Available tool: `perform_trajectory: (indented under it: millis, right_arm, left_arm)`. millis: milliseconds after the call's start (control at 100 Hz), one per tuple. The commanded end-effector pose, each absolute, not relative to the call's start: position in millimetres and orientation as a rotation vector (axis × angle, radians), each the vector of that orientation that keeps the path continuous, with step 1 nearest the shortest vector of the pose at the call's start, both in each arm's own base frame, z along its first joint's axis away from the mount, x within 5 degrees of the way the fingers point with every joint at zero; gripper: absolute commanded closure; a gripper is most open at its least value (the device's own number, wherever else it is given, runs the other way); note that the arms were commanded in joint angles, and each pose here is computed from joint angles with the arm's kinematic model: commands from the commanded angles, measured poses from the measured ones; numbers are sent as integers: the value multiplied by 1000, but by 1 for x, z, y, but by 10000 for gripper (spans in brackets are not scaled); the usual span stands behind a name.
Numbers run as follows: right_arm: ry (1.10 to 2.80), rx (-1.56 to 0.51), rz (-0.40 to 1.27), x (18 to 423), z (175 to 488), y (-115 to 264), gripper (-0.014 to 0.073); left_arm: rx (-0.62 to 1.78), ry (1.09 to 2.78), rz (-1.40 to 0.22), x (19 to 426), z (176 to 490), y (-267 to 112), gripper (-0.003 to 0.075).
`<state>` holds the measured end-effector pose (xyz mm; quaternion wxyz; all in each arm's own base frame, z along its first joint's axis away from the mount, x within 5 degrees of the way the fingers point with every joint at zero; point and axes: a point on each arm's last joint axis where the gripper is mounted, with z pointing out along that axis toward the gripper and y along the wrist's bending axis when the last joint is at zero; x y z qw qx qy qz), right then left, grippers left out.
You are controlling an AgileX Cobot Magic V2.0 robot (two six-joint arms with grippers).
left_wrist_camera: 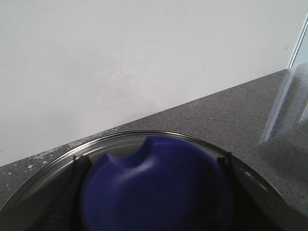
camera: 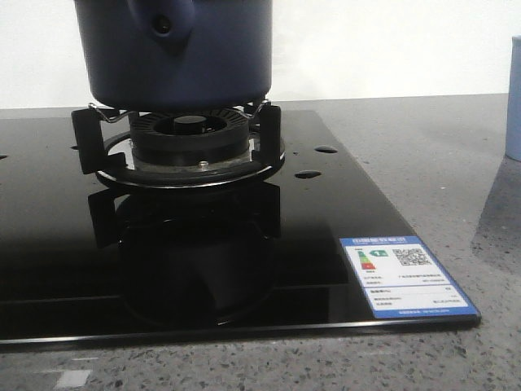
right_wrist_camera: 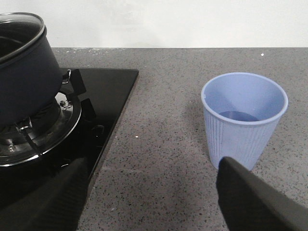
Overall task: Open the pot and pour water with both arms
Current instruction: 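Close left gripper on the lid knob and right gripper around the cup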
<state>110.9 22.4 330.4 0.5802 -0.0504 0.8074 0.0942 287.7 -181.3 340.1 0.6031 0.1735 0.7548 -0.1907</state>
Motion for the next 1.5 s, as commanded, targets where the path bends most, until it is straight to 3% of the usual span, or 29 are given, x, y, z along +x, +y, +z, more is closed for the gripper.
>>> perform_trajectory:
  millis: [0,300,640,1060,1490]
  right_arm:
    - [1796,-116,205,114,347,22,90]
    - [1790,-118,197,114,348,21,90]
    - [1781,-163,102,115,344,18,90]
    - [1709,-36,-17,128,298,1,90]
    - [1716,-13,-50,177,271,-2,88]
  left_arm:
    - [356,1618,-449,284,369,-179,320]
    - [349,1592,-455,279,378,-175,334]
    - [276,1445,-455,249,426,-141,334]
    - [138,1374,-323,226,460,-74,334]
    - [130,1357,-317,218,465,-69,334]
